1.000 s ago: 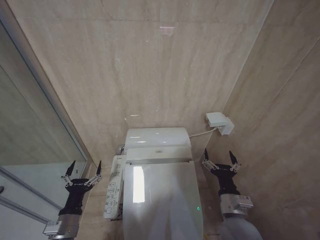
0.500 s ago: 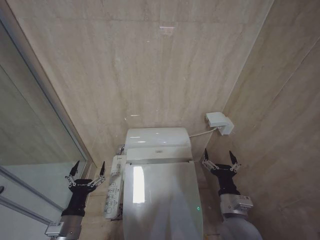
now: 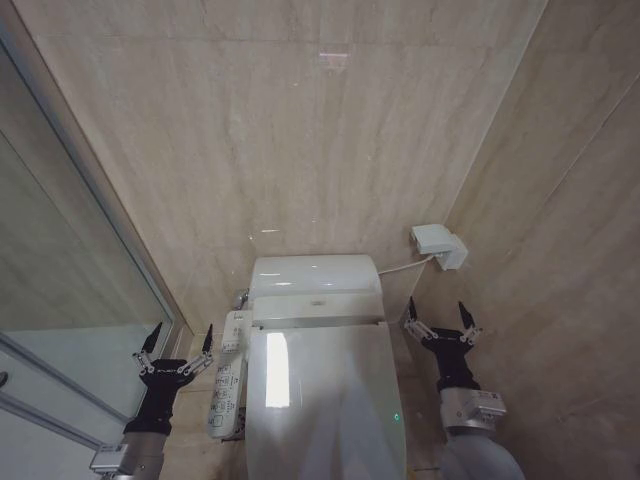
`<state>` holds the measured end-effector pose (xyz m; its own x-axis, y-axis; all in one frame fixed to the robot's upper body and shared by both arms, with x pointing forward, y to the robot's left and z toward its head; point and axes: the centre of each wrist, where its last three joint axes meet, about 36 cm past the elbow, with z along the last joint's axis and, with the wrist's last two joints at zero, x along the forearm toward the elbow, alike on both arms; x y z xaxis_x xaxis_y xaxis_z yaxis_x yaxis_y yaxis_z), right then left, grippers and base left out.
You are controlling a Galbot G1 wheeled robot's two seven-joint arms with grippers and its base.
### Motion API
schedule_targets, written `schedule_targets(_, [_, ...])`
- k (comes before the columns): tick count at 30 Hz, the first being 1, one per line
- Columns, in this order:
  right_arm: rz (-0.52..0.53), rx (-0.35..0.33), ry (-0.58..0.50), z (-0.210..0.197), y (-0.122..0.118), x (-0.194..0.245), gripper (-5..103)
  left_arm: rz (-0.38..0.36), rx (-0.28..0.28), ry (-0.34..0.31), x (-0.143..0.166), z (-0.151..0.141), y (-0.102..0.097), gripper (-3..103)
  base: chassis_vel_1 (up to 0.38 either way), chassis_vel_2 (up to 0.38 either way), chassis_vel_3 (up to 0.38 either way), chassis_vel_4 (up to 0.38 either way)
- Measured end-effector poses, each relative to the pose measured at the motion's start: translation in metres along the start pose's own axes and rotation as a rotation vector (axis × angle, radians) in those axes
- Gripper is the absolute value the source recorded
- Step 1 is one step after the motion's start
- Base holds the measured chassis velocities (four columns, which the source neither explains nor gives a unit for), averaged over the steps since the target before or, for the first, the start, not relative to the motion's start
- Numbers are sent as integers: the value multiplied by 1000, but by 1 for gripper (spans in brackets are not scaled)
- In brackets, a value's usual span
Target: Open the toilet lid, clean the toilet bowl with a toilet brush, close the toilet lid, and flush.
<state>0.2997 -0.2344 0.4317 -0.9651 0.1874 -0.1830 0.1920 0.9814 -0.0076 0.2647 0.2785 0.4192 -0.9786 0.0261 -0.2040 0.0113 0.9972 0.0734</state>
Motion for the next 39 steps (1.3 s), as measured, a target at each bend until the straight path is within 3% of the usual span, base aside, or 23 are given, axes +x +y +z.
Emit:
schedule_targets(12, [0, 0, 0, 0, 0, 0, 100, -8, 8, 0, 7, -10, -4, 100, 0, 0, 0, 0])
schedule_targets(39, [0, 0, 0, 0, 0, 0, 100, 2, 3, 5, 4, -1, -1, 99, 0, 0, 0, 0])
